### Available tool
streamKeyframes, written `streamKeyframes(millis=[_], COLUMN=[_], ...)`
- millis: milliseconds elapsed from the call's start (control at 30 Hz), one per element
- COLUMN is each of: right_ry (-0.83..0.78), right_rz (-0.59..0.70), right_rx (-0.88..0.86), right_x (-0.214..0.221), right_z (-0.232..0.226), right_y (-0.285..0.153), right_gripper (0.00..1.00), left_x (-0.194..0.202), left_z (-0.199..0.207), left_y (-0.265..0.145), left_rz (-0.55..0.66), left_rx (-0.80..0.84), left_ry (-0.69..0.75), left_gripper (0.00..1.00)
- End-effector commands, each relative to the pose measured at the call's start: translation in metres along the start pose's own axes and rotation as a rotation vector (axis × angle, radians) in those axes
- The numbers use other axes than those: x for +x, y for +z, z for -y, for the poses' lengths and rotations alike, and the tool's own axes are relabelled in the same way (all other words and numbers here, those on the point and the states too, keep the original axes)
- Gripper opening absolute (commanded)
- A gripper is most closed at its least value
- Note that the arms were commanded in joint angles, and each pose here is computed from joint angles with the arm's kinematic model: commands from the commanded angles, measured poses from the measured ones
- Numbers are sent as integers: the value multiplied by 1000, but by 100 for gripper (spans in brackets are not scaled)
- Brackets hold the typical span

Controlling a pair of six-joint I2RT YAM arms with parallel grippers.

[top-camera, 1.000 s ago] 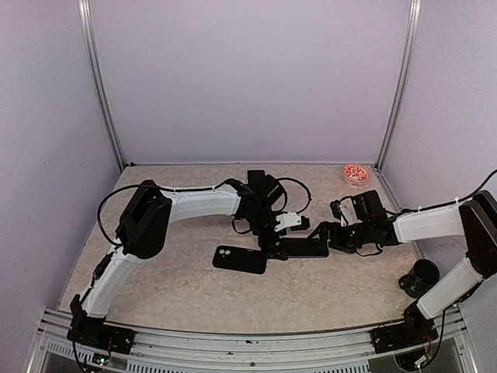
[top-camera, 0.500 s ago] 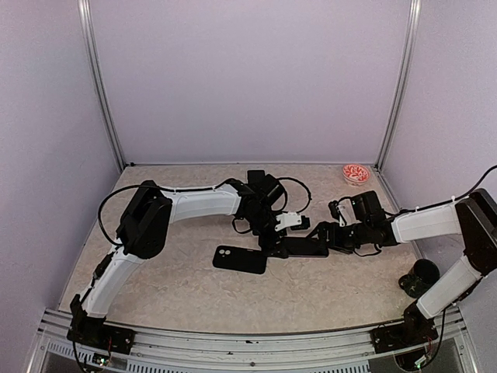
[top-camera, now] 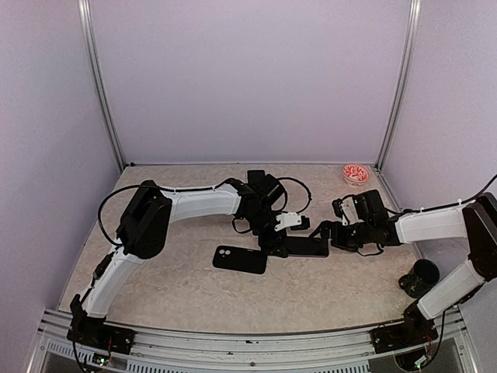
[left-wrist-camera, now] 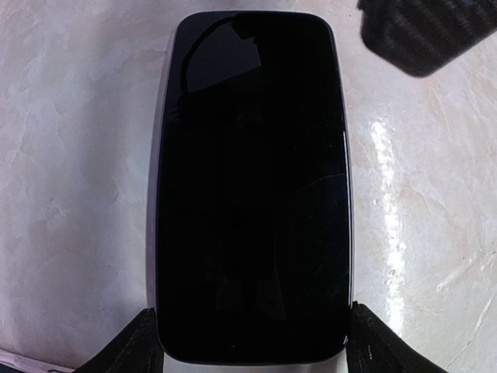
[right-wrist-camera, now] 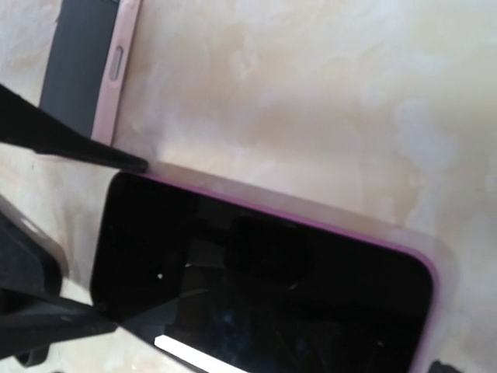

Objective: Put the phone into the phone case
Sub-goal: Pick up the phone from the center of the board.

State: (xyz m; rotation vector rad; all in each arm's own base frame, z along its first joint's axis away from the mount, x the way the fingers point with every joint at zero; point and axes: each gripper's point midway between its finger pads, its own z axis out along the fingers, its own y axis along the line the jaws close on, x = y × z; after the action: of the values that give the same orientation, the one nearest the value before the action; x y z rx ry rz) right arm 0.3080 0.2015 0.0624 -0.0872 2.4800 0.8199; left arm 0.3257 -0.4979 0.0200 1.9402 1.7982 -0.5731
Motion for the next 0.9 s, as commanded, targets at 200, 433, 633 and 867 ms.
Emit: streamKeyframes(millis=[200, 433, 633, 867], right_ry=[-13, 4, 18, 29], right_rz=[42, 60, 51, 45], right_rx=[29, 25, -24, -57], right_x=[-7, -11, -12, -11], right_z=[5, 12, 9, 9], right_y=[-26, -36, -38, -38], right_gripper=[99, 99, 99, 99], left_x=[-5, -27, -38, -52], left_z=[-6, -11, -9, -6], left_y=[-11, -32, -44, -53], left_rz=[47, 124, 160, 208], left_rx=[-44, -88, -114, -148], left_ry=[-21, 1, 23, 54], left_gripper=[35, 25, 16, 7])
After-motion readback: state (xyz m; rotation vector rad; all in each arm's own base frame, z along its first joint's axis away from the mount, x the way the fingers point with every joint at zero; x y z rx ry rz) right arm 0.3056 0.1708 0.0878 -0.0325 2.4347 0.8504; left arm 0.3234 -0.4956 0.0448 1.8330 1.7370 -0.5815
